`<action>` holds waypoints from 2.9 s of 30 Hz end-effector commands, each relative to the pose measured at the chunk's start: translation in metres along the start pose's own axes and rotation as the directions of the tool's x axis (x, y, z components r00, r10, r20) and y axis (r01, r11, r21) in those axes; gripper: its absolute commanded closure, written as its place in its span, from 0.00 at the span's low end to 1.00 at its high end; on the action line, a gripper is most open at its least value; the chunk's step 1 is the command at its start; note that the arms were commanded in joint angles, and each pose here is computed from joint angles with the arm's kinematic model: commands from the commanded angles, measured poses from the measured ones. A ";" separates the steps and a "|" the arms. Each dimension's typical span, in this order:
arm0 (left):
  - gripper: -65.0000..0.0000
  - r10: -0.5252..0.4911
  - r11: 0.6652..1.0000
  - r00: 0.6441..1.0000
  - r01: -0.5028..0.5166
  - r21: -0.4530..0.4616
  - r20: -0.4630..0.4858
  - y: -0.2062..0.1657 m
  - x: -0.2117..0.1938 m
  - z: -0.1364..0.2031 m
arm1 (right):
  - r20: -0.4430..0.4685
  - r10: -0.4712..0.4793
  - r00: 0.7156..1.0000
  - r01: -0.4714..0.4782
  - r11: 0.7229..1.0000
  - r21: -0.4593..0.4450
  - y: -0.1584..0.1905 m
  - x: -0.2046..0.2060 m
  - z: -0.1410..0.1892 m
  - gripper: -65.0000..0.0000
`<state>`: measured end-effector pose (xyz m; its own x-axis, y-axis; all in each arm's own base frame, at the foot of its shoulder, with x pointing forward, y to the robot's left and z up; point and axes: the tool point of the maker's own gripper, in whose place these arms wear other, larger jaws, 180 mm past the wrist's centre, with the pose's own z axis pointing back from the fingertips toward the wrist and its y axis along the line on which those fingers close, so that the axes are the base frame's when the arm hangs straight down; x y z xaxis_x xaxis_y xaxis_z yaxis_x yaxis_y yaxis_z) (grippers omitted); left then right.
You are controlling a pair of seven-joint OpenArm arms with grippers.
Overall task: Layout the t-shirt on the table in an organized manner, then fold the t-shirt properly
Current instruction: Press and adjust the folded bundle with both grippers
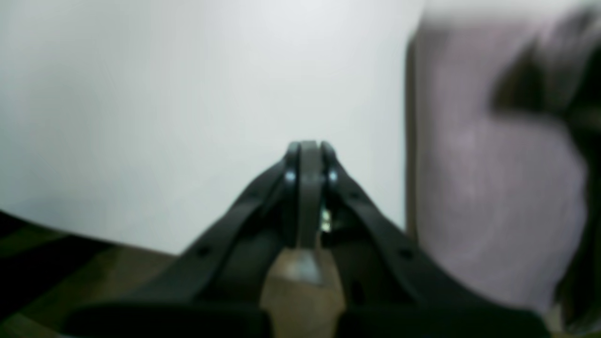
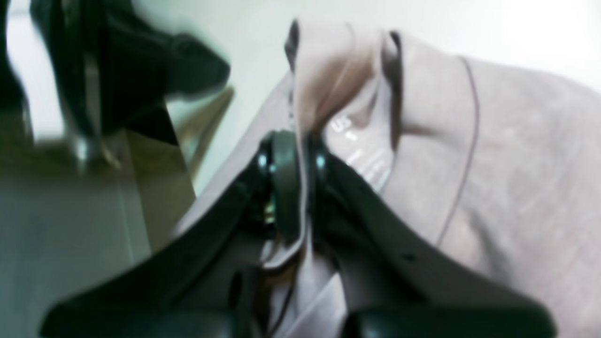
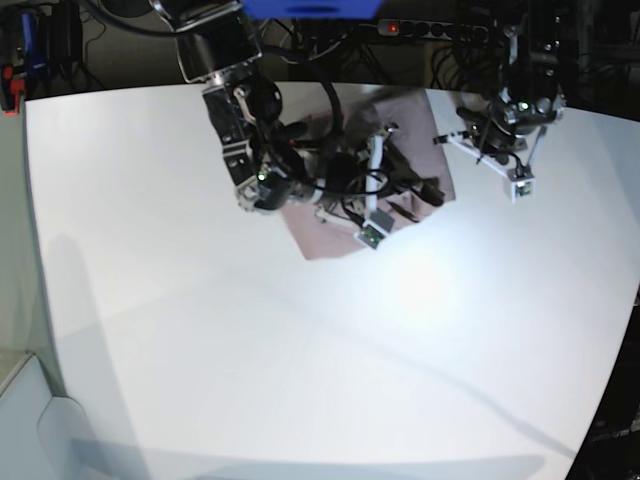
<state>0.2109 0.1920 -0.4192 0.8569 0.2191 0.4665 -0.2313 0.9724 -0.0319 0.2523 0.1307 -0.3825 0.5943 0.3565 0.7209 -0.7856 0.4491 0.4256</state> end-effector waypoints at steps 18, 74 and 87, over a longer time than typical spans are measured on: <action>1.00 -0.046 0.993 0.998 0.041 -0.111 -0.037 -0.058 -0.009 -0.017 | 0.122 0.130 0.984 -0.127 0.991 -0.032 0.014 0.058 0.027 1.00; 1.00 -0.029 0.990 0.993 0.045 -0.132 0.116 -0.065 0.025 0.001 | 0.024 0.229 0.973 -0.230 0.967 0.110 0.040 0.052 -0.022 0.55; 1.00 -0.033 0.986 0.987 0.058 -0.154 0.159 -0.068 0.028 0.024 | 0.114 0.256 0.960 -0.253 0.967 -0.040 0.014 0.055 0.037 0.43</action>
<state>0.2291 0.1067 -0.3910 0.8208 0.1684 0.5458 -0.0572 0.9750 -0.2148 0.2660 0.1228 -0.3332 0.3976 0.3863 0.8323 -0.8800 0.4173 0.2267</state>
